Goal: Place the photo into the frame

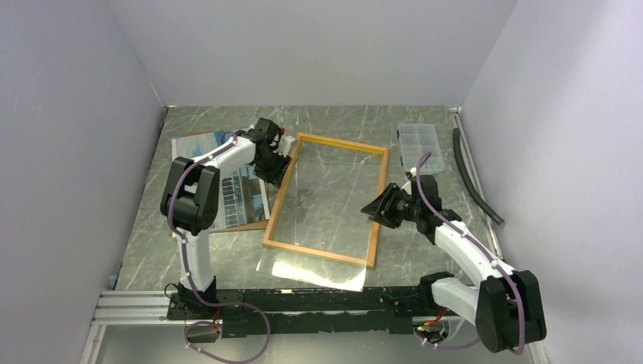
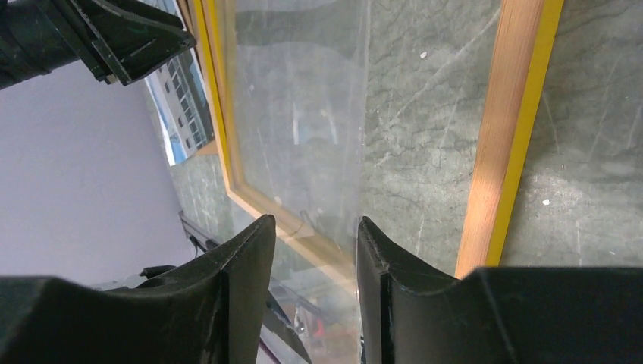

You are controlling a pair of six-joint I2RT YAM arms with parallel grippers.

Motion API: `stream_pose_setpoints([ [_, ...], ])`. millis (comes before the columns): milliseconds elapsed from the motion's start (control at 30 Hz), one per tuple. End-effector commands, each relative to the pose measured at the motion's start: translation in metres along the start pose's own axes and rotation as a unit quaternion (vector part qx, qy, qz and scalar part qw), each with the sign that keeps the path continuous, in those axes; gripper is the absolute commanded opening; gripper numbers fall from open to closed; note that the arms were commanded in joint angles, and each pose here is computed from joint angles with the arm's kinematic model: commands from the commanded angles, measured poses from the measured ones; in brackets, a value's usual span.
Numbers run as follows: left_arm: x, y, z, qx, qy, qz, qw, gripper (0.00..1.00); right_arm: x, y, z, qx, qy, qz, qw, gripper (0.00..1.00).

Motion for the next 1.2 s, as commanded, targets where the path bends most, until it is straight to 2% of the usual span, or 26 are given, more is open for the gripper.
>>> stream_pose_setpoints([
  [0,0.002,-0.002,0.002,-0.004,-0.002,0.011,1.0,0.5,-0.002,0.023,-0.004,0.013,0.004,-0.105,0.994,0.49],
  [133,0.002,-0.001,0.003,-0.003,0.001,0.013,1.0,0.49,-0.006,0.018,0.001,0.005,0.021,-0.125,0.992,0.53],
  [300,0.001,-0.001,0.005,0.001,0.005,0.019,1.0,0.47,-0.014,0.012,0.009,-0.015,0.052,-0.149,0.987,0.52],
  [367,0.003,-0.001,0.005,0.005,0.005,0.022,1.0,0.47,-0.015,0.012,0.009,-0.021,0.054,-0.154,0.986,0.44],
  [567,0.021,0.012,-0.006,0.029,-0.01,0.033,0.999,0.49,0.0,0.033,-0.014,0.028,0.018,-0.148,0.988,0.06],
  [633,0.029,0.02,-0.011,0.037,-0.023,0.03,0.999,0.5,0.008,0.047,-0.025,0.06,-0.001,-0.157,0.986,0.0],
  [767,0.037,0.034,-0.019,0.055,-0.035,0.024,0.998,0.49,0.02,0.071,-0.04,0.117,-0.026,-0.19,0.974,0.0],
  [1000,0.044,0.052,-0.025,0.082,-0.053,0.021,0.995,0.48,0.031,0.105,-0.06,0.168,-0.063,-0.255,0.95,0.0],
  [1167,0.04,0.056,-0.022,0.09,-0.05,0.028,0.994,0.47,0.017,0.105,-0.073,0.144,-0.046,-0.26,0.954,0.0],
])
Point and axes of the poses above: each gripper's point midway between its finger pads, its own x axis back along the fingers, its own y axis along the line the jaws close on, z = x × y, the point moved 5 cm from there along x, back along the fingers, and after that the axes turned 1 degree about -x, right-handed, at the moved point
